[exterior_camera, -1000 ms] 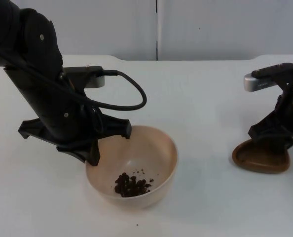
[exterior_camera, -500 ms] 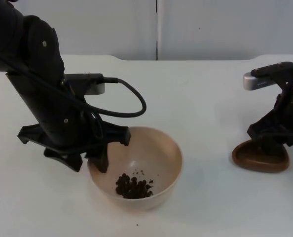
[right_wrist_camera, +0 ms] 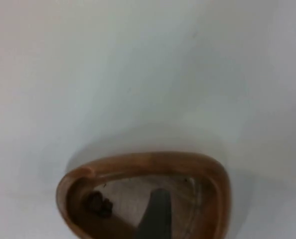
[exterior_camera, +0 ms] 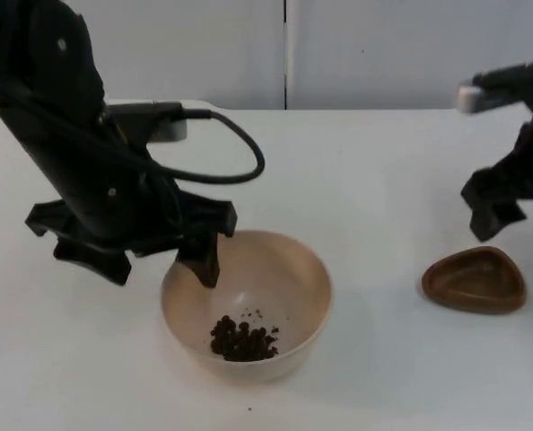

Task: Pick up the bowl with the left hand and pour the coffee beans from the cup into the bowl with the right hand.

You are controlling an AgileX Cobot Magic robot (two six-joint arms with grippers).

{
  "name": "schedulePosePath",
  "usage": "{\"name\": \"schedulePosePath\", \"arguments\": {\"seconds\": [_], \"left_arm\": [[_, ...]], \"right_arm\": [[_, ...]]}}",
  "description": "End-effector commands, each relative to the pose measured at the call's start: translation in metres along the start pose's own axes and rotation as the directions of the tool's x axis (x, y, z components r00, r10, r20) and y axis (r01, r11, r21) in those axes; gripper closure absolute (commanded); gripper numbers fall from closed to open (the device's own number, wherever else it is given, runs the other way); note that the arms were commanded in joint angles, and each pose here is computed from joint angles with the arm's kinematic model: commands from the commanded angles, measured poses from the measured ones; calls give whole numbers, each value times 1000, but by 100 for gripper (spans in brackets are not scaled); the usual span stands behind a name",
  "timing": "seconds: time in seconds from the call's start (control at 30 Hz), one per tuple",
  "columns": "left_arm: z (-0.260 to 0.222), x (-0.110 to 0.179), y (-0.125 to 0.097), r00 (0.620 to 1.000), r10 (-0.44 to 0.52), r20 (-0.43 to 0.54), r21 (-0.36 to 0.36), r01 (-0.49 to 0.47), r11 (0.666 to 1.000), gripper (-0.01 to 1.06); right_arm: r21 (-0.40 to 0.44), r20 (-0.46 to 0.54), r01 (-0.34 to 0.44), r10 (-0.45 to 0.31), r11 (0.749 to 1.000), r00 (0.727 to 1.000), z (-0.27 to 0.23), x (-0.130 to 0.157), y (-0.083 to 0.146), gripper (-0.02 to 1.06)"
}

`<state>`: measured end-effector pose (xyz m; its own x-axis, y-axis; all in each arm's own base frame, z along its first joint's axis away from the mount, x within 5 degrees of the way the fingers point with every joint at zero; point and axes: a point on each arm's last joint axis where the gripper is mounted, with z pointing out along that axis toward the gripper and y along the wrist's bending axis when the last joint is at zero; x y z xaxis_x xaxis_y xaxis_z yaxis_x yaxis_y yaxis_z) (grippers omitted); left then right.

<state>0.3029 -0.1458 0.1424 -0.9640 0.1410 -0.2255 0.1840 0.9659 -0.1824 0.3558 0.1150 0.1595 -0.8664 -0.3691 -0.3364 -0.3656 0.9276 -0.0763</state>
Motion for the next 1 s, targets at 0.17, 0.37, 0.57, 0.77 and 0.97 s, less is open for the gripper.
{"name": "schedulePosePath", "arguments": {"seconds": [0.17, 0.37, 0.57, 0.77, 0.97], "left_arm": [[-51, -4, -9, 988, 55, 146, 36, -61, 997, 25], [-112, -1, -15, 937, 99, 335, 59, -126, 990, 25], [-164, 10, -19, 866, 113, 487, 71, -168, 983, 25], [-197, 24, -19, 814, 110, 570, 80, -189, 979, 25], [-213, 33, -19, 794, 113, 597, 84, -202, 976, 25]], "right_arm": [[-5, 93, -38, 38, 999, 995, -67, -1, -4, 31], [-3, 233, -52, 51, 999, 971, -137, 5, -7, 31], [-10, 355, -61, 60, 998, 933, -201, 25, -9, 31], [-19, 446, -70, 71, 997, 892, -245, 46, -9, 31], [-19, 494, -74, 73, 997, 866, -273, 65, -9, 31]]}}
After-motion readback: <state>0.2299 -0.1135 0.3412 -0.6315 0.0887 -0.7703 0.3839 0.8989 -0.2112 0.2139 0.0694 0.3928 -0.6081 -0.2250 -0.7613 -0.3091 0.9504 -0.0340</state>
